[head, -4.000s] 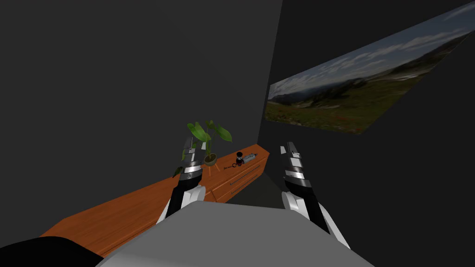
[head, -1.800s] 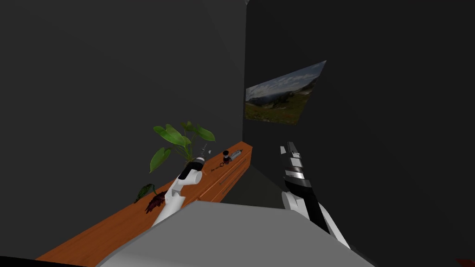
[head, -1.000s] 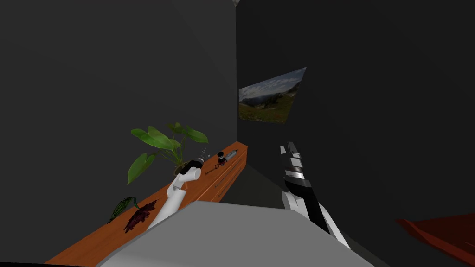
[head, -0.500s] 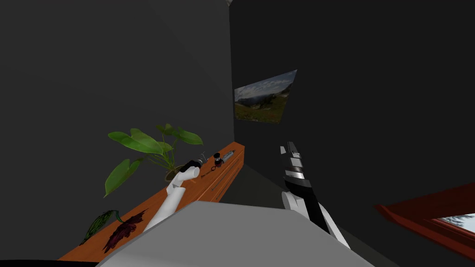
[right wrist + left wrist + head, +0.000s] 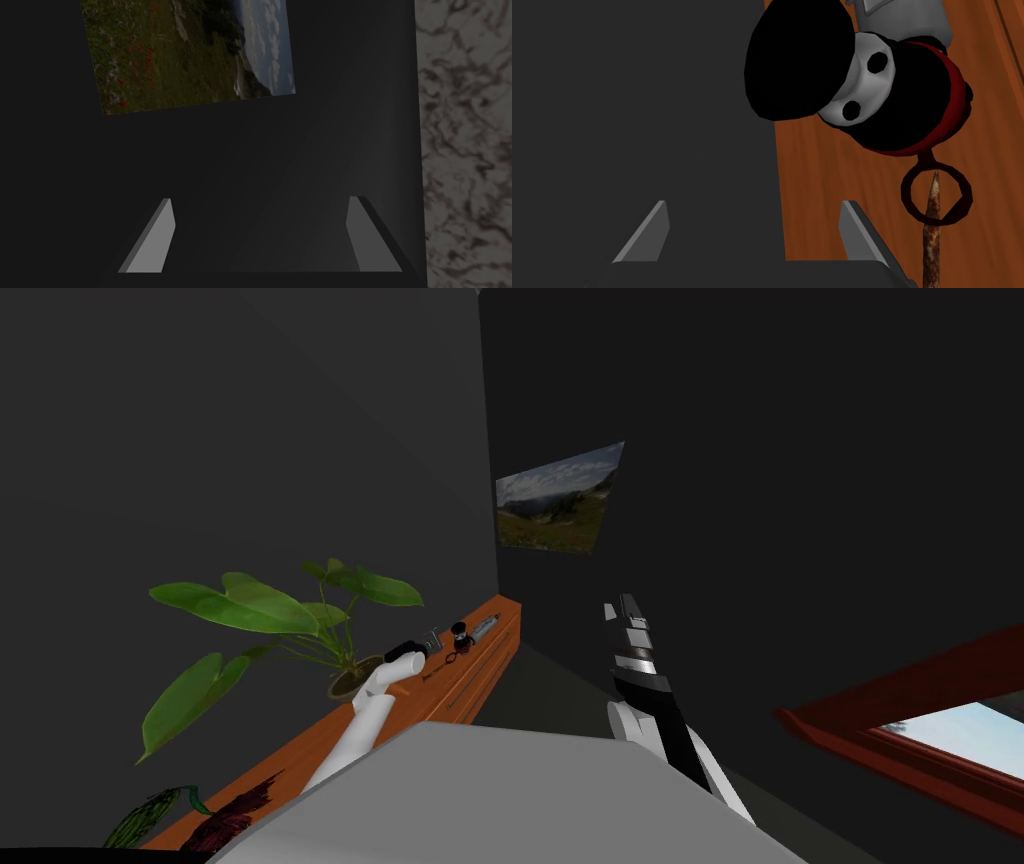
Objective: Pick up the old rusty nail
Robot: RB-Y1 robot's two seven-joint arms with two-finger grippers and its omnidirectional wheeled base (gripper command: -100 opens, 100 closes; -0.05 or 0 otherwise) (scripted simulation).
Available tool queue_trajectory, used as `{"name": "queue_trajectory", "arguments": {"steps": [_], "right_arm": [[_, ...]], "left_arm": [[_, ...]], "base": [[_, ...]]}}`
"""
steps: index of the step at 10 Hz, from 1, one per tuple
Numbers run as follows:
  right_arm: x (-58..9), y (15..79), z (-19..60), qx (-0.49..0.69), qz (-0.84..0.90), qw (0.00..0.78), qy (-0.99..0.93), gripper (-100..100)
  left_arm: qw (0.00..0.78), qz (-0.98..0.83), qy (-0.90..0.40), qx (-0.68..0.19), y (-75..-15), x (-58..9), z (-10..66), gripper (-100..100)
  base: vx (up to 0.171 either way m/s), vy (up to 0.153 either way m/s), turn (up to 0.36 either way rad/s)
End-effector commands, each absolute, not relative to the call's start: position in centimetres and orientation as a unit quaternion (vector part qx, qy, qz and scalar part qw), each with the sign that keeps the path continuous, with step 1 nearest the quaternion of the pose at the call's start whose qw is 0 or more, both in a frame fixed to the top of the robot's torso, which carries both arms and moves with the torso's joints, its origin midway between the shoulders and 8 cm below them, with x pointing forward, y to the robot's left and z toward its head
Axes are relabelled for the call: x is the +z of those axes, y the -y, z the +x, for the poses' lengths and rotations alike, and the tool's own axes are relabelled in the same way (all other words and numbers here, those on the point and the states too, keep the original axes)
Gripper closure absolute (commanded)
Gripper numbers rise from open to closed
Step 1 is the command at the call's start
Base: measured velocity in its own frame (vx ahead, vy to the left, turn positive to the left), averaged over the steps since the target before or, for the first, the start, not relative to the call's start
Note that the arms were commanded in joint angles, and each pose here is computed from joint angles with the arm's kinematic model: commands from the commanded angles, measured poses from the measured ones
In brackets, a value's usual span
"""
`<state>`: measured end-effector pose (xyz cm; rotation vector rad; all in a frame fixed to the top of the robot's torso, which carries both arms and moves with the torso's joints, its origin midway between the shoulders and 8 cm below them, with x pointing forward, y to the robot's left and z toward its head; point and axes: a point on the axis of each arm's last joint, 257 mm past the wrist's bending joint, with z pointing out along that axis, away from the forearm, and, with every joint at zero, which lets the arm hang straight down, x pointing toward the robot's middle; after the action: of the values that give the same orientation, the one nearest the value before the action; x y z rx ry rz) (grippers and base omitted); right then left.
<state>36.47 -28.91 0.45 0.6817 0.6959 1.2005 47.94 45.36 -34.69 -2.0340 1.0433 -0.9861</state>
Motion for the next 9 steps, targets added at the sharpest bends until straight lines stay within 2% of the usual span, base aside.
{"name": "queue_trajectory", "arguments": {"steps": [1,9], "right_arm": [[0.5,28.9,36.5,0.542,0.308,0.716,-0.314,0],[0.4,28.9,36.5,0.542,0.308,0.716,-0.314,0]], "left_arm": [[0.308,-0.787,-0.395,-0.362,-45.8,-36.1,47.3,-100],[0.212,-0.875,-0.36,-0.243,-49.7,-46.0,38.7,-100]], "base": [[0.034,-0.013,-0.069],[0.052,-0.007,-0.101]]}}
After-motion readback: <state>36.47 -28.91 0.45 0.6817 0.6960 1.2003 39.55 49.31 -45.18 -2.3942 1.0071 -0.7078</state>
